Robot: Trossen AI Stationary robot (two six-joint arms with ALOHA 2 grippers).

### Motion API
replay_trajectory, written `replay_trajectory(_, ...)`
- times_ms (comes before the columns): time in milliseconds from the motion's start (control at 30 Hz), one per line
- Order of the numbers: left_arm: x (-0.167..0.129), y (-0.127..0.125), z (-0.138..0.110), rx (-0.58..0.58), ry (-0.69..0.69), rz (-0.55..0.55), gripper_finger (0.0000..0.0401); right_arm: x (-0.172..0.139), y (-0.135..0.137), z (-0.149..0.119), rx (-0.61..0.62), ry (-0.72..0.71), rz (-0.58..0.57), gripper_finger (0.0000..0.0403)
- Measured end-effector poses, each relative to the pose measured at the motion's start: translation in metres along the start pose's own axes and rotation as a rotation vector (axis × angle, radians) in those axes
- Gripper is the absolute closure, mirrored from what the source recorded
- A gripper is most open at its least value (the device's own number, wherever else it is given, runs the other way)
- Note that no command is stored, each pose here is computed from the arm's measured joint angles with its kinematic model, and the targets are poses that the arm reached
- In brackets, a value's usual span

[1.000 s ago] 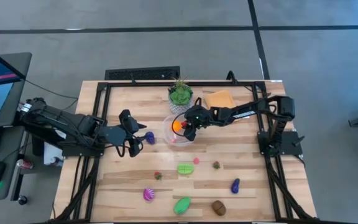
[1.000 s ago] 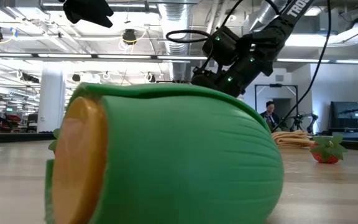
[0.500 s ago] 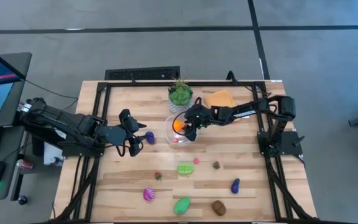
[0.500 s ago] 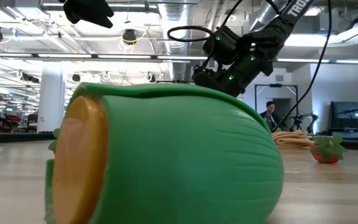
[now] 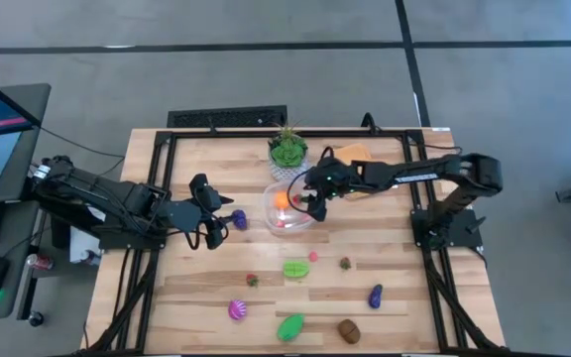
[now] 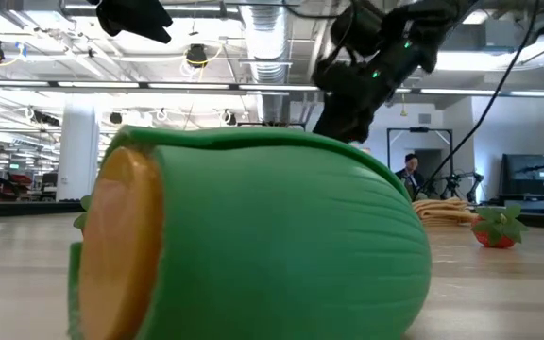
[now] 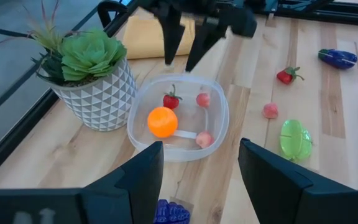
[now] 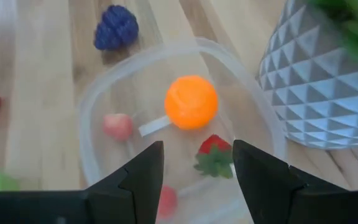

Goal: Pick and placing Produce into tupperware
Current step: Put the right red strawberry into the transparent bin

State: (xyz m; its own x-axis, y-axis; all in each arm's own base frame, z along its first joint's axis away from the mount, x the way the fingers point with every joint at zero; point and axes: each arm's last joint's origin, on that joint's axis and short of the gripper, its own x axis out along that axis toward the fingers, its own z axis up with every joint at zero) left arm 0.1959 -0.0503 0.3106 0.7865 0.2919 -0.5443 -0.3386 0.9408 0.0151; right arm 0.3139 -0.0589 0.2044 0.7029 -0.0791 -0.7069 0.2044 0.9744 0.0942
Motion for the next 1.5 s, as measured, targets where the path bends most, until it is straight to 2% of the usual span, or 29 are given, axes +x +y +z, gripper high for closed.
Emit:
replay_trajectory(367,0.0,0.001,-0.004,0.026,0.046,0.002,0.0202,-0.055,0.008,-0.008,-0.019,0.114,0.005,0.0186)
replay_trajectory(667,0.0,0.003,-0.008,0.051,0.085,0.011,0.0202,-0.081,0.027,-0.018,-0.063,0.121,0.052,0.0187)
replay_trajectory(867,-0.001,0.005,-0.014,0.076,0.151,0.005,0.0202,-0.093,0.039,-0.037,-0.034,0.097,0.094,0.0194)
replay_trajectory(1133,-0.001,0.004,-0.015,0.071,0.168,-0.023,0.0202,-0.106,0.055,-0.073,0.066,0.042,0.124,0.0209)
replay_trajectory(1500,-0.001,0.004,-0.015,0.058,0.175,-0.037,0.0202,-0.119,0.077,-0.112,0.145,0.01,0.134,0.0224)
